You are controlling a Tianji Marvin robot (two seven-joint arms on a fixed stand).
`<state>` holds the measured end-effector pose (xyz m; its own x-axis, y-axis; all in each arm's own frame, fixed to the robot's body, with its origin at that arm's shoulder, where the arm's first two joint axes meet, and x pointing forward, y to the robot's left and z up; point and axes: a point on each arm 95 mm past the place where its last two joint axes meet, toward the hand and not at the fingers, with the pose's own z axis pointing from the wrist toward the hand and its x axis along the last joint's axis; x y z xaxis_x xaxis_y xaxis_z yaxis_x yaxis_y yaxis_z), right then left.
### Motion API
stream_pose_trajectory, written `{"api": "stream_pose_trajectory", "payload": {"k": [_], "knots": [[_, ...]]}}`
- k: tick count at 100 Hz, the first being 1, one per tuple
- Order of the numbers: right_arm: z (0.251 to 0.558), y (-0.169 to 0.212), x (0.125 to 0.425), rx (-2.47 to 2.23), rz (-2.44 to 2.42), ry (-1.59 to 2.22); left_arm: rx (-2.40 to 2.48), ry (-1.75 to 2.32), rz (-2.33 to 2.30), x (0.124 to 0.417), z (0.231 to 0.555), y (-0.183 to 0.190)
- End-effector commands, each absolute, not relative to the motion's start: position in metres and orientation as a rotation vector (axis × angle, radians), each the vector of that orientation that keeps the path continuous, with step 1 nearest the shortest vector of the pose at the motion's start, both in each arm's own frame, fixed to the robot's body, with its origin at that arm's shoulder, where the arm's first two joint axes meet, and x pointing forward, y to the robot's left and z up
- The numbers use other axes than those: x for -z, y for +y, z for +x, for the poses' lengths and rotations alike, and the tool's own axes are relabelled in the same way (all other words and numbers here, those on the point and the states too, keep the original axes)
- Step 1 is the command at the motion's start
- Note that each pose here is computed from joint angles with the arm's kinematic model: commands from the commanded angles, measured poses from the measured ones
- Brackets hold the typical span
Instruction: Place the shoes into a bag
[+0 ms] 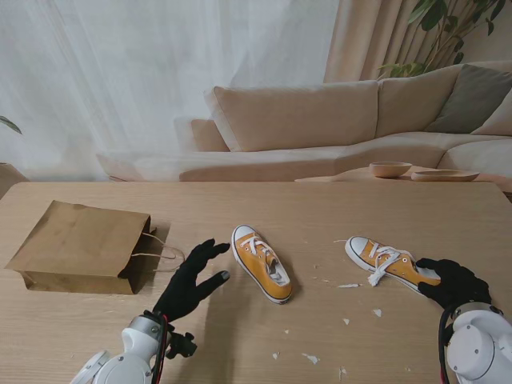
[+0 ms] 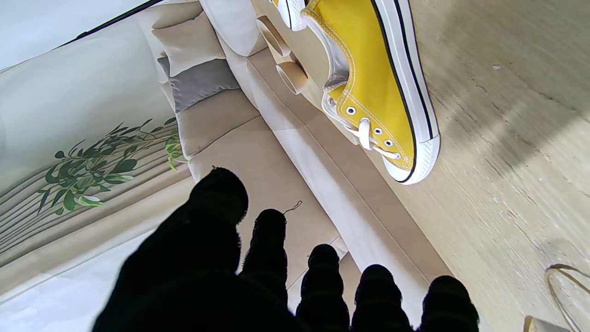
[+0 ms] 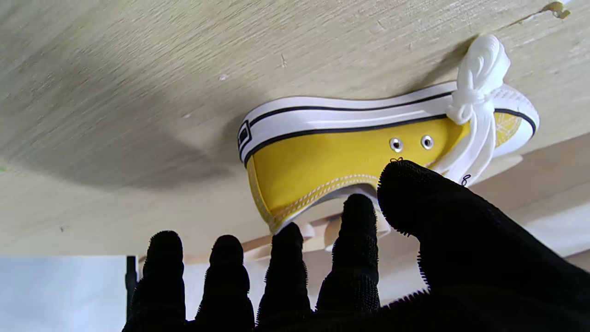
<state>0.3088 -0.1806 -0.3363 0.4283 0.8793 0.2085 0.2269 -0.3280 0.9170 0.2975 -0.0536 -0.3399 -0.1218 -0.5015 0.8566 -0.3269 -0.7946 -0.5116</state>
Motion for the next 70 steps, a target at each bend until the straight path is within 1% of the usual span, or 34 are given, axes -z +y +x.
{"api": "stream_pose_trajectory", "payload": {"k": [1,44,70], "knots": [[0.312,-0.179,0.340,-0.918,1.827,0.967,2.052,0.958,-2.000,0.340,0.297,-0.057],[0.341,-0.179,0.347,-0.946,1.834,0.998,2.053,0.943,-1.991,0.339,0.297,-0.058],[0.354,-0.174,0.367,-0.965,1.835,1.036,2.053,0.933,-1.989,0.338,0.297,-0.058]]}}
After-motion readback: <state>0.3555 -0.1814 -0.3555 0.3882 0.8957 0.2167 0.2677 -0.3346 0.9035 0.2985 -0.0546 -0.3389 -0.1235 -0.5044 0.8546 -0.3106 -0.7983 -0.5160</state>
